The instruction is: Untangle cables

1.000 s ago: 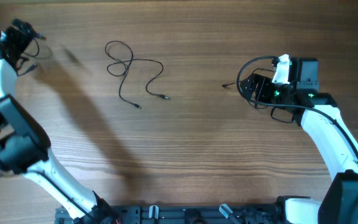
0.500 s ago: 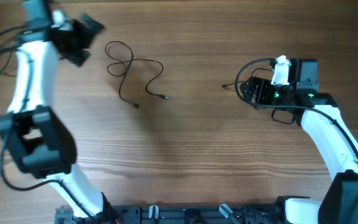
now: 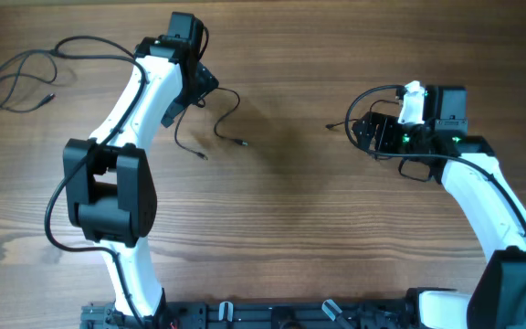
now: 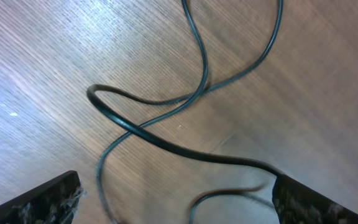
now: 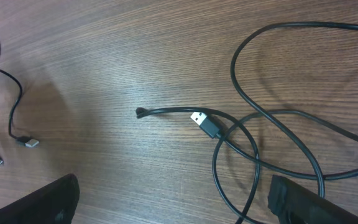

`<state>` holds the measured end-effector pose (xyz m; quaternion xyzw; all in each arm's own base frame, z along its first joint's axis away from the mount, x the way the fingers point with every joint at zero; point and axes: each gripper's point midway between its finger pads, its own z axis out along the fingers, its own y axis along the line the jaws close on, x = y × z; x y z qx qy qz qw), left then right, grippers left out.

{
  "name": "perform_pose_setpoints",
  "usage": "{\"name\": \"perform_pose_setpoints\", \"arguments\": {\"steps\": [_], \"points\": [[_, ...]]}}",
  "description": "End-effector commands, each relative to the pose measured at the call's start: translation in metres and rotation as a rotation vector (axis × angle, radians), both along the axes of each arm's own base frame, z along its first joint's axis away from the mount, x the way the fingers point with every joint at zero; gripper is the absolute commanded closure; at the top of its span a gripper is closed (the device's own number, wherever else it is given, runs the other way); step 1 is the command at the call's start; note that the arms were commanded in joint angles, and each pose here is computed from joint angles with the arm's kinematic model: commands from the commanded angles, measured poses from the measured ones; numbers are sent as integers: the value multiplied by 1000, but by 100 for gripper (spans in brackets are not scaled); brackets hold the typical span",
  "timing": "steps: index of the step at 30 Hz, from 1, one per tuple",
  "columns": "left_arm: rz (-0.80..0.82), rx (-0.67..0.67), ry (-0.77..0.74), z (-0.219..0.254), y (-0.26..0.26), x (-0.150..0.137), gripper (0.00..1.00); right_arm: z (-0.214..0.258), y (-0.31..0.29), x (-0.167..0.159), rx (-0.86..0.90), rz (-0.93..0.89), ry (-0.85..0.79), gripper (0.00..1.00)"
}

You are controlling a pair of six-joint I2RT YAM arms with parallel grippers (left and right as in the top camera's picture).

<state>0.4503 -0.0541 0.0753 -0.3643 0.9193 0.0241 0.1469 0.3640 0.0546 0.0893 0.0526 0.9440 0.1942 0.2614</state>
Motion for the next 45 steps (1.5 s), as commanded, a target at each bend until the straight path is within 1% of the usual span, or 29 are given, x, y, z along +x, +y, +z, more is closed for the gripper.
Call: {"name": "perform_pose_setpoints", "arguments": {"steps": [1, 3, 4, 5, 9, 11, 13, 14, 17, 18, 20, 22, 24, 27, 28, 29, 30, 31, 32, 33, 34, 35, 36, 38, 39, 41, 42, 43, 45], "points": [[106, -11, -71, -8, 5, 19, 15, -13, 0, 1, -24, 12, 23, 0], [119, -20, -111, -6, 8, 28, 60, -17, 0, 0, -23, 12, 37, 0], [142, -28, -126, -4, 11, 32, 78, -19, 0, -1, -23, 12, 43, 0], [195, -41, -141, -3, 18, 34, 87, -20, 0, -1, -23, 12, 47, 0], [386, -76, -163, -4, 49, 35, 88, -21, 0, -1, -22, 11, 48, 0], [440, -89, -190, -3, 64, 40, 84, -21, 0, -1, -23, 11, 48, 0], [451, -97, -220, -7, 74, 50, 75, -21, 0, -1, -23, 12, 47, 0], [437, -100, -221, -11, 73, 54, 64, -21, 0, -1, -23, 12, 48, 0], [345, -131, -173, -34, 54, 57, 40, -20, 0, 1, -23, 11, 41, 0], [327, -138, -160, -40, 48, 57, 28, -20, 0, 1, -22, 11, 41, 0], [309, -133, -131, -55, 39, 54, 11, -20, 0, 1, -23, 11, 40, 0], [300, -130, -114, -70, 33, 55, 5, -20, 0, 1, -23, 11, 41, 0], [298, -128, -102, -82, 32, 55, 2, -20, 0, 0, -22, 11, 45, 0], [299, -125, -98, -89, 32, 56, 7, -20, 0, 0, -22, 11, 45, 0], [299, -123, -102, -89, 32, 57, 19, -20, 0, 0, -22, 11, 45, 0], [295, -123, -104, -89, 32, 57, 35, -20, 0, 0, -23, 12, 44, 0], [295, -122, -103, -89, 32, 57, 48, -20, 0, 0, -23, 11, 44, 0], [277, -118, -99, -89, 32, 57, 63, -20, 0, 0, -23, 12, 44, 0], [239, -107, -94, -89, 31, 57, 73, -20, 0, 0, -22, 11, 45, 0], [201, -95, -88, -89, 31, 57, 78, -20, 0, 0, -22, 11, 46, 0], [164, -84, -80, -90, 31, 56, 87, -21, 0, -1, -22, 11, 48, 0], [120, -69, -69, -90, 32, 55, 92, -21, 0, -1, -22, 11, 49, 0], [85, -59, -64, -90, 32, 55, 96, -21, 0, -1, -22, 11, 50, 0], [-22, -7, -64, -83, 37, 58, 96, -21, 0, -1, -22, 11, 51, 1], [-43, 25, -73, -75, 44, 60, 96, -21, 0, -2, -22, 11, 52, 0], [-18, 134, -138, -26, 76, 69, 96, -23, 0, -4, -22, 11, 67, 0], [-27, 164, -170, -7, 86, 74, 96, -23, 0, -5, -21, 10, 69, 0], [-53, 195, -204, 13, 95, 79, 96, -23, 0, -6, -18, 4, 74, 0], [-181, 287, -281, 59, 115, 94, 96, -23, 0, -5, -4, -18, 82, 0]]}}
